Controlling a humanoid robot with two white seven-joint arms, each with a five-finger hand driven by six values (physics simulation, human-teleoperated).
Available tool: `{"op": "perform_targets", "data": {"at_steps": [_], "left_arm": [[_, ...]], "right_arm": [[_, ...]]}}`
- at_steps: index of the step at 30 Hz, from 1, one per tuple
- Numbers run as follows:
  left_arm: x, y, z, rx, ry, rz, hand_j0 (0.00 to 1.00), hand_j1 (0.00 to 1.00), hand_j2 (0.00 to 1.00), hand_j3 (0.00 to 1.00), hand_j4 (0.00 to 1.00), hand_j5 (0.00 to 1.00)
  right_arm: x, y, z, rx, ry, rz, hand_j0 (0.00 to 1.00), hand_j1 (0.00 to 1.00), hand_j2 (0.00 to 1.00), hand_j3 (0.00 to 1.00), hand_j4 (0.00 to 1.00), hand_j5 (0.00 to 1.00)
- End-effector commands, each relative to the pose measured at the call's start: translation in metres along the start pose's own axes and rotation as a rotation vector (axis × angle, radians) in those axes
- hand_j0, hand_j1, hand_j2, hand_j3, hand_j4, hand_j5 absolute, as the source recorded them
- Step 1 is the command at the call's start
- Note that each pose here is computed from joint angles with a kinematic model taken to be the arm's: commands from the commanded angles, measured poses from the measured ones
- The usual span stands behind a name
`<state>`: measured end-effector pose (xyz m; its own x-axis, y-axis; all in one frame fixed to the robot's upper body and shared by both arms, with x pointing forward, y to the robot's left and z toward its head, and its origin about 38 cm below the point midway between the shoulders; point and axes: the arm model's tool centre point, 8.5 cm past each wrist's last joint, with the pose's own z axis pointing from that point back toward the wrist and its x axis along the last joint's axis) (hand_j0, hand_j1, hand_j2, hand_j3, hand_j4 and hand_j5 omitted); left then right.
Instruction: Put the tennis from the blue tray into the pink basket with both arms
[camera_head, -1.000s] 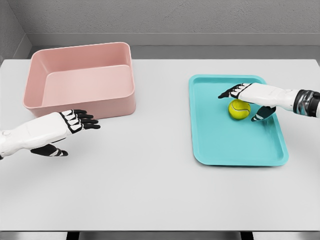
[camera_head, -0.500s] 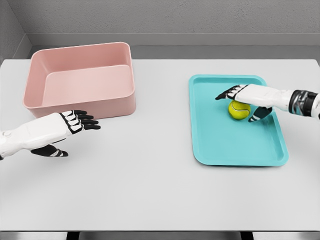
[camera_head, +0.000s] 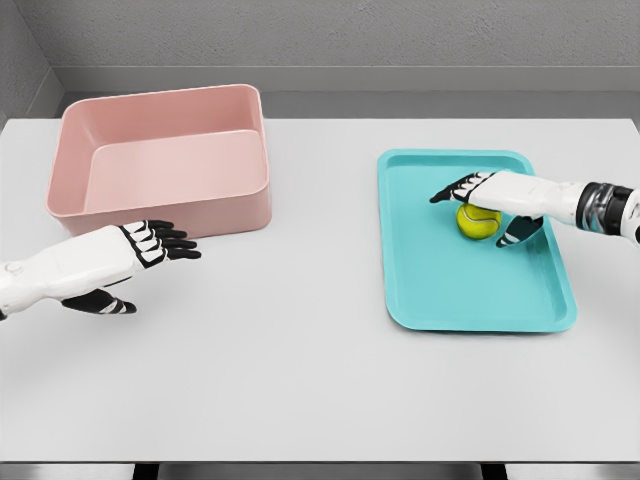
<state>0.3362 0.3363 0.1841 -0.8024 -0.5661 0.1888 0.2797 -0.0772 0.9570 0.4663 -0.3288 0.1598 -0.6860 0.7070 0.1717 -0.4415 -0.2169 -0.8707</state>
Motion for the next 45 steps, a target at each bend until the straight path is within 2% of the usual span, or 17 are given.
{"op": "perform_targets", "data": {"at_steps": [1, 13, 23, 27, 28, 40, 45], "left_arm": [[-0.0005, 0.0007, 0.0005, 0.003, 0.002, 0.003, 1.00, 1.00, 1.00, 1.00, 1.00, 1.00], [-0.0003, 0.0001, 0.0006, 0.002, 0.002, 0.005, 1.00, 1.00, 1.00, 1.00, 1.00, 1.00], [-0.0004, -0.0002, 0.0010, 0.001, 0.002, 0.006, 1.00, 1.00, 1.00, 1.00, 1.00, 1.00], [0.0001, 0.0000, 0.0008, 0.001, 0.001, 0.006, 1.00, 1.00, 1.00, 1.00, 1.00, 1.00], [-0.0005, 0.0003, 0.0011, 0.002, 0.003, 0.005, 1.00, 1.00, 1.00, 1.00, 1.00, 1.00], [-0.0004, -0.0002, 0.0010, 0.001, 0.002, 0.006, 1.00, 1.00, 1.00, 1.00, 1.00, 1.00], [-0.0005, 0.0003, 0.0011, 0.002, 0.003, 0.005, 1.00, 1.00, 1.00, 1.00, 1.00, 1.00]], "right_arm": [[-0.0008, -0.0007, 0.0008, -0.005, 0.002, -0.006, 1.00, 1.00, 1.00, 1.00, 1.00, 1.00], [-0.0020, 0.0002, 0.0026, -0.003, 0.006, -0.007, 1.00, 1.00, 1.00, 1.00, 1.00, 1.00], [-0.0063, 0.0032, 0.0042, 0.012, 0.022, -0.005, 0.81, 0.81, 0.81, 0.81, 0.81, 0.81], [-0.0064, 0.0038, 0.0037, 0.017, 0.023, -0.004, 0.78, 0.78, 0.78, 0.78, 0.78, 0.78], [-0.0061, 0.0050, 0.0033, 0.035, 0.022, -0.005, 0.76, 0.76, 0.76, 0.76, 0.76, 0.76], [-0.0068, 0.0059, 0.0036, 0.040, 0.024, -0.008, 0.64, 0.64, 0.64, 0.64, 0.64, 0.64], [-0.0068, 0.0034, 0.0054, 0.037, 0.024, -0.005, 0.64, 0.64, 0.64, 0.64, 0.64, 0.64]]}}
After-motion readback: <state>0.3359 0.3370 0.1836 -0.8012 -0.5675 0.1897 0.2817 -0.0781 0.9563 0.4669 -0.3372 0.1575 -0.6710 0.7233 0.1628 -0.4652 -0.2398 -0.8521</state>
